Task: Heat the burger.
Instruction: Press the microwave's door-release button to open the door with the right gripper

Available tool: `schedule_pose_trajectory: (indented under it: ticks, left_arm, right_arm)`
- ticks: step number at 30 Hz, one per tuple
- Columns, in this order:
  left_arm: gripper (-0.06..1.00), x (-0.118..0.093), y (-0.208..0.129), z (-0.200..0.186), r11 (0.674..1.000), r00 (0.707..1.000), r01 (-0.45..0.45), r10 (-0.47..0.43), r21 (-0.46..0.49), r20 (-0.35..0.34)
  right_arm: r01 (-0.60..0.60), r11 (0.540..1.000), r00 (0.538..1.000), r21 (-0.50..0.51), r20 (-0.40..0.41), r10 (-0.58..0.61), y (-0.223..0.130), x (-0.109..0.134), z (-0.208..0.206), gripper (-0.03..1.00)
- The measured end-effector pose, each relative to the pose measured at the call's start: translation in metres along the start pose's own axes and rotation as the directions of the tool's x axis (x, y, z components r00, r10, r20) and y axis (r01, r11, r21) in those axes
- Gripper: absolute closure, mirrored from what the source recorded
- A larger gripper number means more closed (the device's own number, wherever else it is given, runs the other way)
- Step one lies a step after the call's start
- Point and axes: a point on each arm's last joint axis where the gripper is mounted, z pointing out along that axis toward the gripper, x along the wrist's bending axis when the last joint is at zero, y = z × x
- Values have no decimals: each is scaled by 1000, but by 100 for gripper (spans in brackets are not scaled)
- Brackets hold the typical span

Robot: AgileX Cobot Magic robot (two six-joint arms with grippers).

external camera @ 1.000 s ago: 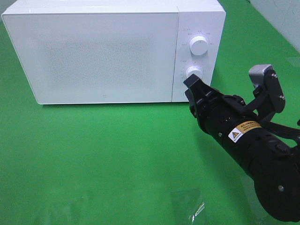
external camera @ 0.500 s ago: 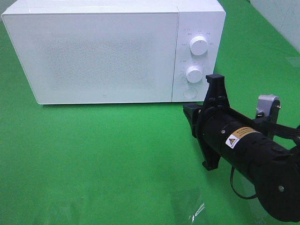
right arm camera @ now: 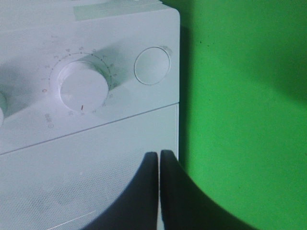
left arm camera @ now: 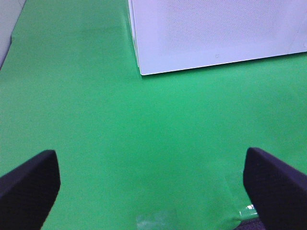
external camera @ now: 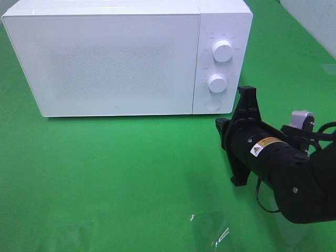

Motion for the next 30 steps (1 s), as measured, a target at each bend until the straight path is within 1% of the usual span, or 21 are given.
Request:
schedule_pose_trajectory:
  ticks: [13, 21, 26, 30]
  left_arm:
    - [-1, 0, 0, 0, 1000, 1000, 0, 0, 0, 0]
    - [-1, 0, 0, 0, 1000, 1000, 0, 0, 0, 0]
    - [-1, 0, 0, 0, 1000, 1000, 0, 0, 0, 0]
    - [-1, 0, 0, 0, 1000, 1000, 0, 0, 0, 0]
  right_arm:
    - [-43, 998, 999, -54, 13, 44, 5, 4, 39, 97]
    - [-69, 993, 997, -100, 33, 73, 14, 2, 66, 97]
    - [-75, 992, 997, -102, 21, 77, 12, 2, 79, 97]
    - [-80, 991, 996, -106, 28, 83, 11, 0, 89, 97]
